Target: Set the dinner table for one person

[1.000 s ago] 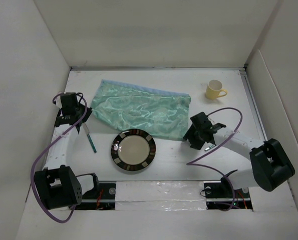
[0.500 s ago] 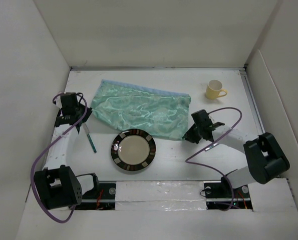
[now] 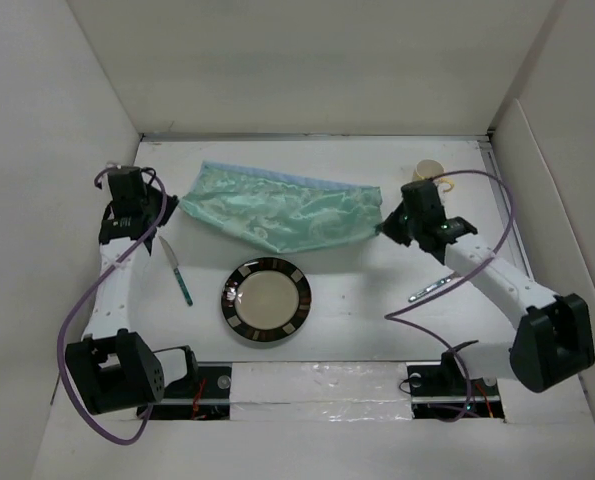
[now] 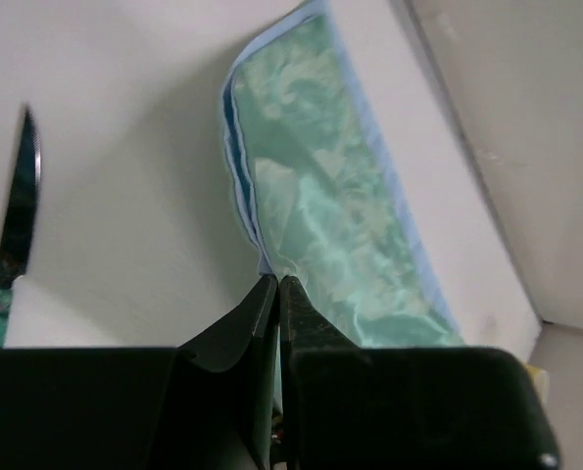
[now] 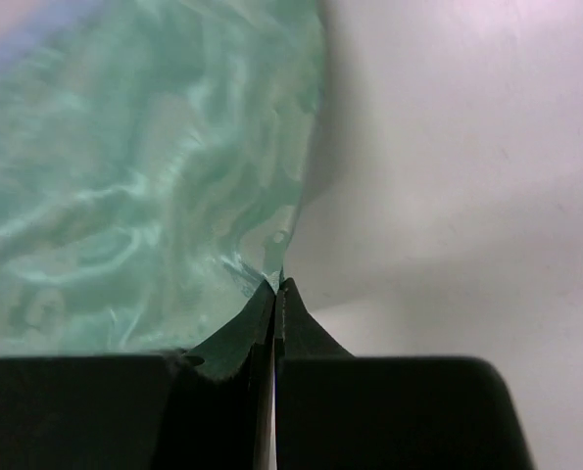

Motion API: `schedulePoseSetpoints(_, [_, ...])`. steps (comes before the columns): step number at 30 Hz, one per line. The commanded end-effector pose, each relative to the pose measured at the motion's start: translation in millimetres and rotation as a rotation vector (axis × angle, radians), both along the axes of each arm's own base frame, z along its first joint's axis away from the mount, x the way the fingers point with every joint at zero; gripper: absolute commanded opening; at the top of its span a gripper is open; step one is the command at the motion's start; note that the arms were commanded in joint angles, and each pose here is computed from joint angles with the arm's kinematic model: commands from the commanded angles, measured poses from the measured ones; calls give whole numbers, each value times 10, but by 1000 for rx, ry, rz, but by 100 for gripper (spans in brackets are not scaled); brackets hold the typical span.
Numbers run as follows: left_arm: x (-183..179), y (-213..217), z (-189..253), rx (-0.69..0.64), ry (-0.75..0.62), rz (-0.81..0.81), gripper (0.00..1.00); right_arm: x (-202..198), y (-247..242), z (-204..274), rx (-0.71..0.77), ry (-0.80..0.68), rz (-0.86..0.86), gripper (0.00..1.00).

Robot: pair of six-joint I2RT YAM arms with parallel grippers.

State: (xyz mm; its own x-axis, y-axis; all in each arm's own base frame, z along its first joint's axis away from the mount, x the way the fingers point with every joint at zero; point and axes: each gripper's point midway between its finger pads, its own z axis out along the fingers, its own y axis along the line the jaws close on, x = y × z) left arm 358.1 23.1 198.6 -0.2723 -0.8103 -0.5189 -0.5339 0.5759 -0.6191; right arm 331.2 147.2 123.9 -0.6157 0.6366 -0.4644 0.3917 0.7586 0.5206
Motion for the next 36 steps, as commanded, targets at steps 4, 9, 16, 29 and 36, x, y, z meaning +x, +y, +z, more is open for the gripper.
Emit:
schedulePoseSetpoints(4, [350, -142, 2076, 40, -477, -80, 0, 304, -406, 2342, -88, -526, -3, 0])
schedulePoseSetpoints(9, [113, -254, 2920, 35, -644, -116, 0, 121, -684, 3426, -102, -719, -26, 0])
schedulePoseSetpoints(16, [78, -297, 3074, -3, -685, -120, 0, 116, -885, 4034, -117, -832, -38, 0])
schedulePoseSetpoints(29, [838, -269, 2744, -91, -638, -134, 0, 1535, -734, 3599, -8, -718, 107, 0])
schedulePoseSetpoints(36, [968, -255, 3133, -90, -736, -165, 0, 1621, -654, 4074, 52, -826, 143, 0])
